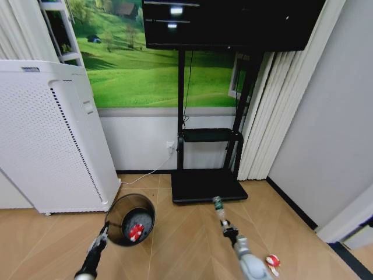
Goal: Pick up the trash bin and place the garbage on the floor into it.
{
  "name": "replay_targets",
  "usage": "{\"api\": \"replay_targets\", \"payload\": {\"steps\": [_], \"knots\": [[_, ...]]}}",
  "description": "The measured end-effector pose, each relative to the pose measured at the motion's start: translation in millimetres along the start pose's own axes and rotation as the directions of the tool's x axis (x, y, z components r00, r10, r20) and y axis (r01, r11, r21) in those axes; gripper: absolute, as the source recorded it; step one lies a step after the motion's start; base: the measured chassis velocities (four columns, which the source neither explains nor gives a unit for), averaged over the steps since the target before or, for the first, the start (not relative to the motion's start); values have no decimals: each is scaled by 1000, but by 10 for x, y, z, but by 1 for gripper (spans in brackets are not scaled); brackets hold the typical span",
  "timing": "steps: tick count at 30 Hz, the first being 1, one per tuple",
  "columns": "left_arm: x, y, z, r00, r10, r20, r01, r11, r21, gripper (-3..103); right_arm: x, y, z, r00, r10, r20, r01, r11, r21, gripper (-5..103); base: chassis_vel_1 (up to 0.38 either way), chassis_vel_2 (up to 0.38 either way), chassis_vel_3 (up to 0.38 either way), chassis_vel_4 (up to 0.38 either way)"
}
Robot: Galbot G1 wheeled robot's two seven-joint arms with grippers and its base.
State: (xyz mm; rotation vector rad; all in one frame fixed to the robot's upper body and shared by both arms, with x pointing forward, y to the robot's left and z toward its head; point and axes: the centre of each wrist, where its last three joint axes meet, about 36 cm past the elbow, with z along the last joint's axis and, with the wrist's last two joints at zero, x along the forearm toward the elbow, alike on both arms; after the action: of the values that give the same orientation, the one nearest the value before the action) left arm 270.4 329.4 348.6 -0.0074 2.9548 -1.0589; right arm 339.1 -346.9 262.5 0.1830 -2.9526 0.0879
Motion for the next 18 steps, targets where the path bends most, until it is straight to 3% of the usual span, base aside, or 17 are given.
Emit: {"api": "replay_targets", "payload": {"steps": [2,7,10,14,16,17,18], "knots": [[-229,-74,36,998,53,-36,-54,998,-19,7,264,-131,-320,996,-12,91,14,1000,-19,30,0,0,0,0],[-428,-259,192,983,143,-112,-149,988,-43,7,688,-159,-648,977,-73,202,80,996,-30,30,0,0,0,0],[-447,-523,404,952,244,-185,-257,965,-48,7,983,41,-812,938,-236,254,248,969,-17,30,0,0,0,0],[-463,-680,551,932,291,-216,-307,951,-44,7,1055,220,-893,909,-302,286,319,948,-12,30,0,0,0,0],[-464,-884,822,895,352,-274,-370,929,-15,7,1112,428,-961,889,-333,315,361,932,-31,30,0,0,0,0],[-464,-884,822,895,352,-274,-370,929,-15,7,1112,428,-961,889,-333,315,361,932,-31,30,0,0,0,0],[-447,-957,951,876,376,-301,-396,918,-3,7,1122,505,-996,880,-347,325,377,926,-31,30,0,0,0,0]]}}
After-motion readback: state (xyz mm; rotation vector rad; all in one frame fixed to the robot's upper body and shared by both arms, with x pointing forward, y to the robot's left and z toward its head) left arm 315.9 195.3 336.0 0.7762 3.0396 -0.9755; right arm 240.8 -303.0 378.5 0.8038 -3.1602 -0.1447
